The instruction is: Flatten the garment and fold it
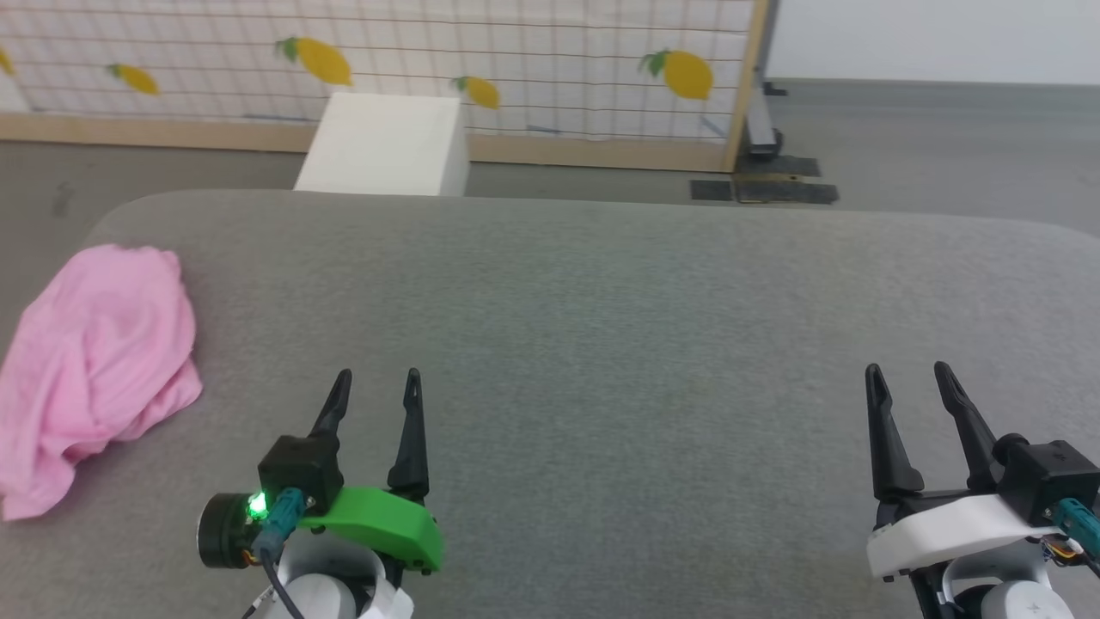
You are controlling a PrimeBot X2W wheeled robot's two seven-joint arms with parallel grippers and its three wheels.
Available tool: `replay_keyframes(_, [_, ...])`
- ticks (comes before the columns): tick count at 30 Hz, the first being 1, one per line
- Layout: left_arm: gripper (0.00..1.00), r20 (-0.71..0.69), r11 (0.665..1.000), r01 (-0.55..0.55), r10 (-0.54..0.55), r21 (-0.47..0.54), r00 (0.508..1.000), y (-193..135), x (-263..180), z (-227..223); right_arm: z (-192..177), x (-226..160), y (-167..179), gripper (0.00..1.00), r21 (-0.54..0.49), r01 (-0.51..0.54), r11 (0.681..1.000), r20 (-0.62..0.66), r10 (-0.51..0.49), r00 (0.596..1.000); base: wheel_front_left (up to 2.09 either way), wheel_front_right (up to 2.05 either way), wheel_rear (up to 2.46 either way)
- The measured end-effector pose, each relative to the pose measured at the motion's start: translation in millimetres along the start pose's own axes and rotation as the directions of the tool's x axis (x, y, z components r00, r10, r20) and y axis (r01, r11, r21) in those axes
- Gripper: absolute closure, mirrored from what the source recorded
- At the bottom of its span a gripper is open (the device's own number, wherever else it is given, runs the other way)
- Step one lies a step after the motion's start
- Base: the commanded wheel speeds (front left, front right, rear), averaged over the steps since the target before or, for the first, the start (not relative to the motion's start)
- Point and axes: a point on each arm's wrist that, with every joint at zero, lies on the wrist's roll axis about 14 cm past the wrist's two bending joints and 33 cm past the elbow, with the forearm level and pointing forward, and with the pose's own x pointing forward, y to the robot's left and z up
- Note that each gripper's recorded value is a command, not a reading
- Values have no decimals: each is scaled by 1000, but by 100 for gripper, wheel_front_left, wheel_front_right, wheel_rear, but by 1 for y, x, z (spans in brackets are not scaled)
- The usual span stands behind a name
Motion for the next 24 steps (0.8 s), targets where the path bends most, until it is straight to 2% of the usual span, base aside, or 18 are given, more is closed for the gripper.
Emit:
replay_keyframes(6, [0,21,995,-99,99,21,995,33,-17,8,-2,14,31,0,25,-92,995,5,91,996,0,0,0])
replay_keyframes(13, [0,48,963,-267,264,43,963,85,-52,19,-7,32,81,0,60,-229,971,7,229,973,0,0,0])
replay_keyframes(17, [0,76,930,-364,359,57,930,114,-77,28,-10,40,113,0,78,-313,946,10,314,950,0,0,0])
replay_keyframes(24, [0,105,851,-523,518,39,849,151,-126,38,-15,50,169,0,102,-449,888,7,450,893,0,0,0])
